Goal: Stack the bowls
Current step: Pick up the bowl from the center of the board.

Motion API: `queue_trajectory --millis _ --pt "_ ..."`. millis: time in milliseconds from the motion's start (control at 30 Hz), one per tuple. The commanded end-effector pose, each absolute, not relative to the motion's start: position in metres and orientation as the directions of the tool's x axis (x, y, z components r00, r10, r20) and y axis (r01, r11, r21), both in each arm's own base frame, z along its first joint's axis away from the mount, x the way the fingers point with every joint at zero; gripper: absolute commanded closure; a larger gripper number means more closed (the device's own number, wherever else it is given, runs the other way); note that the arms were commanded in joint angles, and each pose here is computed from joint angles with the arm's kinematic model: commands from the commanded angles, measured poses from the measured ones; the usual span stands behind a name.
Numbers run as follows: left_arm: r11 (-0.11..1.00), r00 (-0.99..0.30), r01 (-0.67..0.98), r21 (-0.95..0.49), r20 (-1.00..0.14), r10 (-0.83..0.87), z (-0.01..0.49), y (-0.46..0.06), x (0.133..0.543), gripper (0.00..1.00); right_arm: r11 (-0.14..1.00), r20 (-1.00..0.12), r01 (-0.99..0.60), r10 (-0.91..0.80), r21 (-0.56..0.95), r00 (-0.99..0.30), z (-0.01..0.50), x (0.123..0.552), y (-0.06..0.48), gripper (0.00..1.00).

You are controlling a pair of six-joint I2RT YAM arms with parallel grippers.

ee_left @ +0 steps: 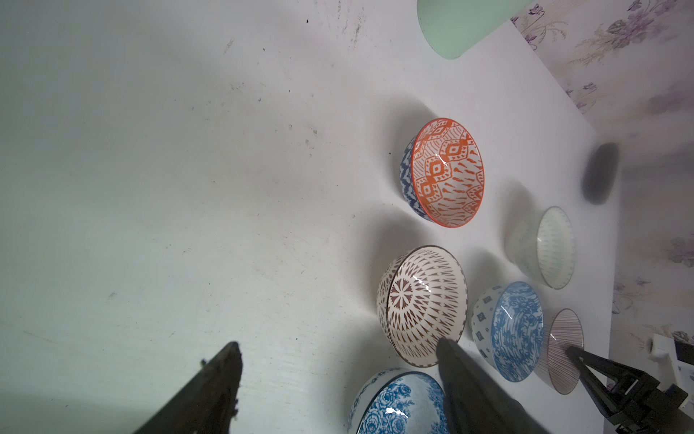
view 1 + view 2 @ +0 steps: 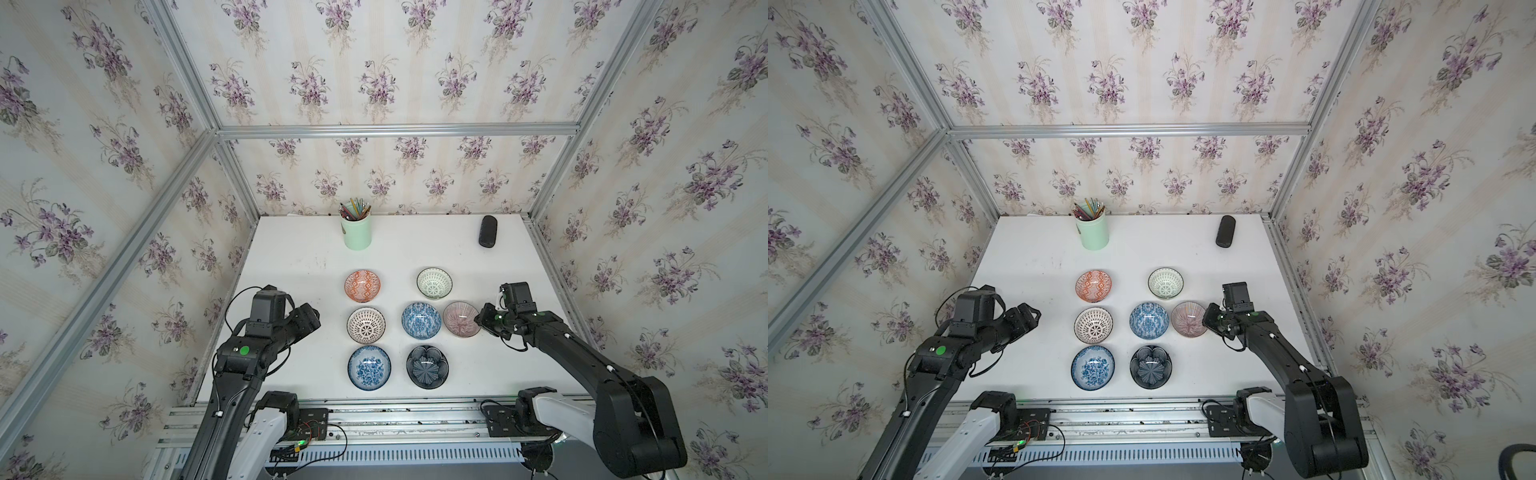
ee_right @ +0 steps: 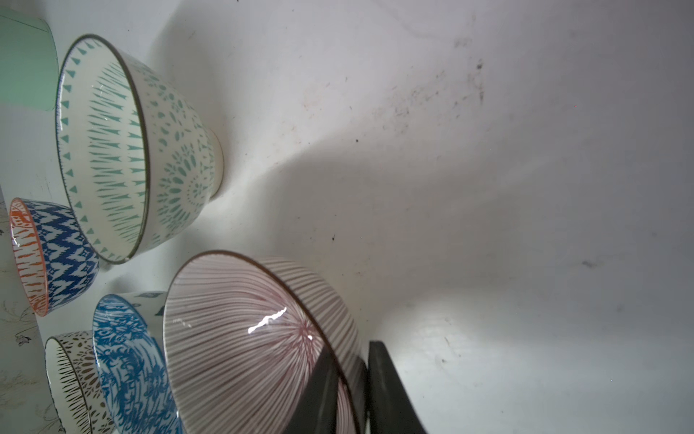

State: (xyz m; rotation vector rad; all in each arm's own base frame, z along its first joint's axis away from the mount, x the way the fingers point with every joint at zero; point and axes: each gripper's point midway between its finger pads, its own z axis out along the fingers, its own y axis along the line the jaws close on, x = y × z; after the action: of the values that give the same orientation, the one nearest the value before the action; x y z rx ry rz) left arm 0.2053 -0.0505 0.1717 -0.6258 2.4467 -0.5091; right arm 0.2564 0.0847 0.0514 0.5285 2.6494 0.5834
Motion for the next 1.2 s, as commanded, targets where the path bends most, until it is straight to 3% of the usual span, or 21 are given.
queue_trajectory --millis 0,233,700,967,1167 --pt "0.827 -0.738 -0.317 -0.463 -0.427 -0.522 0.172 -0.049 0.204 0.18 0.841 -0.275 0.28 0.436 0.463 -0.857 0.053 0.257 0.085 0.85" --pt "0.821 -0.753 -0.317 -0.475 -0.4 -0.522 0.175 -0.053 0.201 0.21 0.836 -0.275 0.284 0.444 0.47 -0.853 0.06 0.255 0.086 0.99" --pt "0.772 -0.865 -0.034 -0.634 -0.369 -0.341 0.24 -0.106 0.196 0.28 0.863 -0.346 0.15 0.345 0.483 -0.873 0.146 0.253 0.097 1.0" --pt "0.749 -0.91 0.056 -0.66 -0.343 -0.234 0.279 -0.138 0.207 0.33 0.904 -0.391 -0.047 0.137 0.424 -0.91 0.184 0.248 0.153 1.0" --pt "0.795 -0.936 0.141 -0.59 -0.341 -0.087 0.275 -0.175 0.212 0.39 0.893 -0.387 -0.235 -0.076 0.384 -0.919 0.192 0.232 0.232 1.0"
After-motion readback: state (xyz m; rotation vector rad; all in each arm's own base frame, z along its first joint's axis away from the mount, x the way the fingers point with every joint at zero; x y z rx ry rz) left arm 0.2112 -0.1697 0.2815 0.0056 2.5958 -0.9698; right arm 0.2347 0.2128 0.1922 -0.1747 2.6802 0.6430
